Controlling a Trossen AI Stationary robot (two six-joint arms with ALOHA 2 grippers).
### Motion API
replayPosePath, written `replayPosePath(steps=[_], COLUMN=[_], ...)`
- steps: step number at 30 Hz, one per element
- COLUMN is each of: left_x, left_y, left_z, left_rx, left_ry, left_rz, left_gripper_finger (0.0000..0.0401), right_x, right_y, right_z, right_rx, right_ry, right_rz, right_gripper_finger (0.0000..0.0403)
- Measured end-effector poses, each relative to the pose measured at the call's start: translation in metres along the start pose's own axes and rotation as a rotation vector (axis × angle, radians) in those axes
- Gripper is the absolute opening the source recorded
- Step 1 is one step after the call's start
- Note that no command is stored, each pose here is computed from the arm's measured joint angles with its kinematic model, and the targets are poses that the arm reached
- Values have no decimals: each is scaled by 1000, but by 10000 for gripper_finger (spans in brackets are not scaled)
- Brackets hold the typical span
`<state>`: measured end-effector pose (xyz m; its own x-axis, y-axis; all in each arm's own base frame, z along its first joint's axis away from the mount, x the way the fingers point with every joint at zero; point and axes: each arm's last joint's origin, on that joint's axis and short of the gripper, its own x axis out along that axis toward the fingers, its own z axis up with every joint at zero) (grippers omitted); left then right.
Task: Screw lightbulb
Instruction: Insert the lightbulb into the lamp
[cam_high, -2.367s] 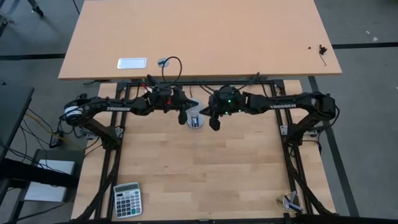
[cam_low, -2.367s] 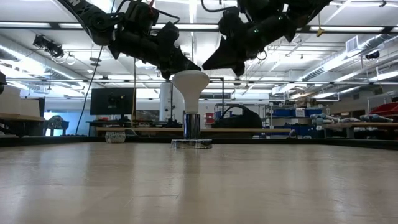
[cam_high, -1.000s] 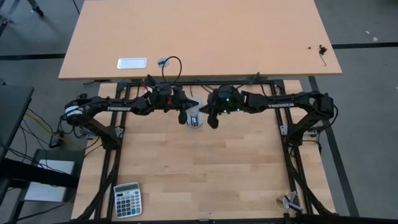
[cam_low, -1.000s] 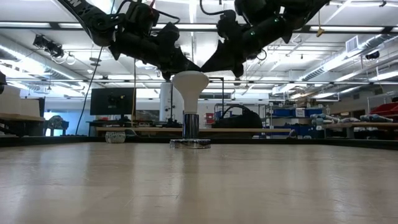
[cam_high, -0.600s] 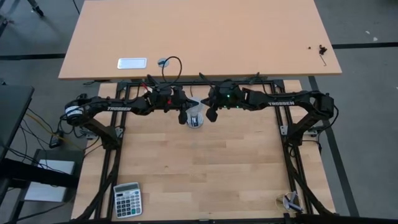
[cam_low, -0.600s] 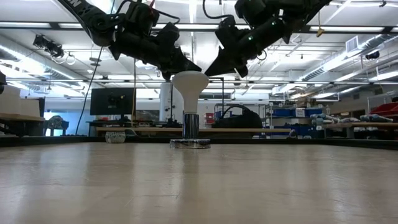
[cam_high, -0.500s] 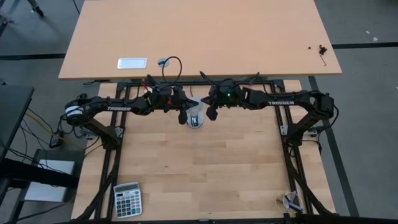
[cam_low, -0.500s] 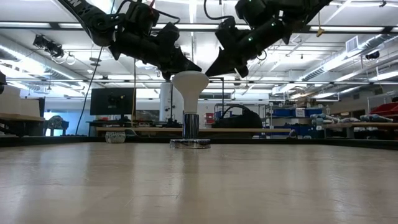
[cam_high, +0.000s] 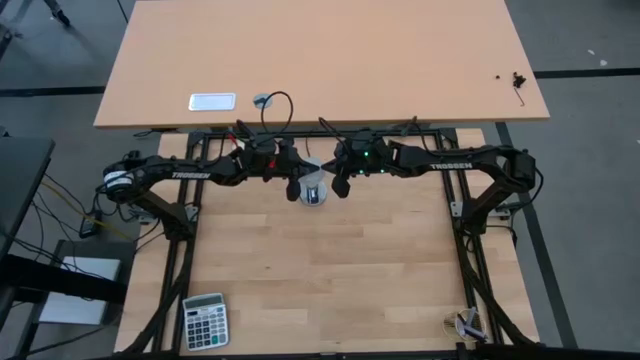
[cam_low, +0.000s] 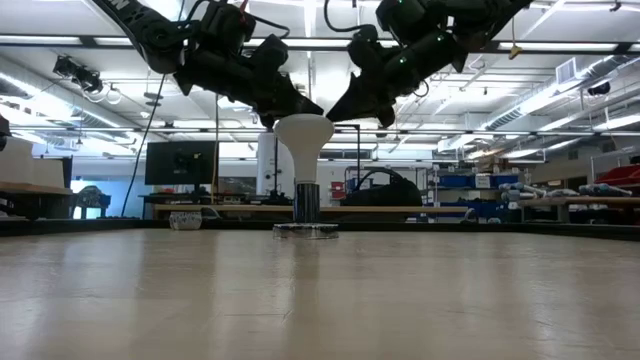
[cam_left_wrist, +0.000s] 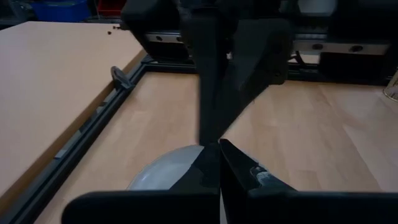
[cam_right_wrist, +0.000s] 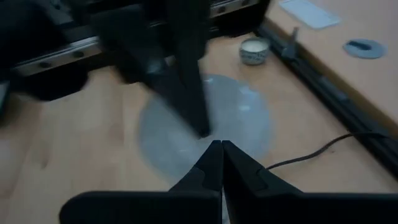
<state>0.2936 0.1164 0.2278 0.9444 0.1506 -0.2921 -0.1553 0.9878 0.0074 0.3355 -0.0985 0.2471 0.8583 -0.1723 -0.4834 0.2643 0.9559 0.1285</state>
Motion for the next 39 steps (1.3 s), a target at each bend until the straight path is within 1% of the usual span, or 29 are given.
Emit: replayPosePath(steps=[4,7,12,14,18,21,24,29,32,39], left_x=[0,0,0,0,0,0,0,0,0,0], left_y=[1,1,1,2,2,1,0,1,0,1], left_z=[1,1,1,1,1,1,1,1,1,1], left_rx=[3,2,0,0,0,0,2,2,2,3], left_ry=[-10,-11,-6,-6,-8,-8,-10,-10,-10,-10], left_rz=[9,14,19,26,23,14,2,5,5,10], left_gripper_finger=[0,0,0,0,0,0,0,0,0,0], right_x=[-2,-1,-1,-2,-2,-4,-8,-10,-7,0], right_y=[11,15,9,6,-1,-2,-3,-14,-20,-18], right_z=[-2,-5,-2,-1,0,2,7,10,8,3], right_rx=[4,4,-3,-4,-7,-15,-25,-33,-24,-27], right_ry=[18,38,12,4,-8,-16,-54,-68,-63,-38], right_rz=[100,120,9,-17,-57,-65,-77,-134,-132,-61], right_gripper_finger=[12,12,12,13,12,12,12,9,9,8])
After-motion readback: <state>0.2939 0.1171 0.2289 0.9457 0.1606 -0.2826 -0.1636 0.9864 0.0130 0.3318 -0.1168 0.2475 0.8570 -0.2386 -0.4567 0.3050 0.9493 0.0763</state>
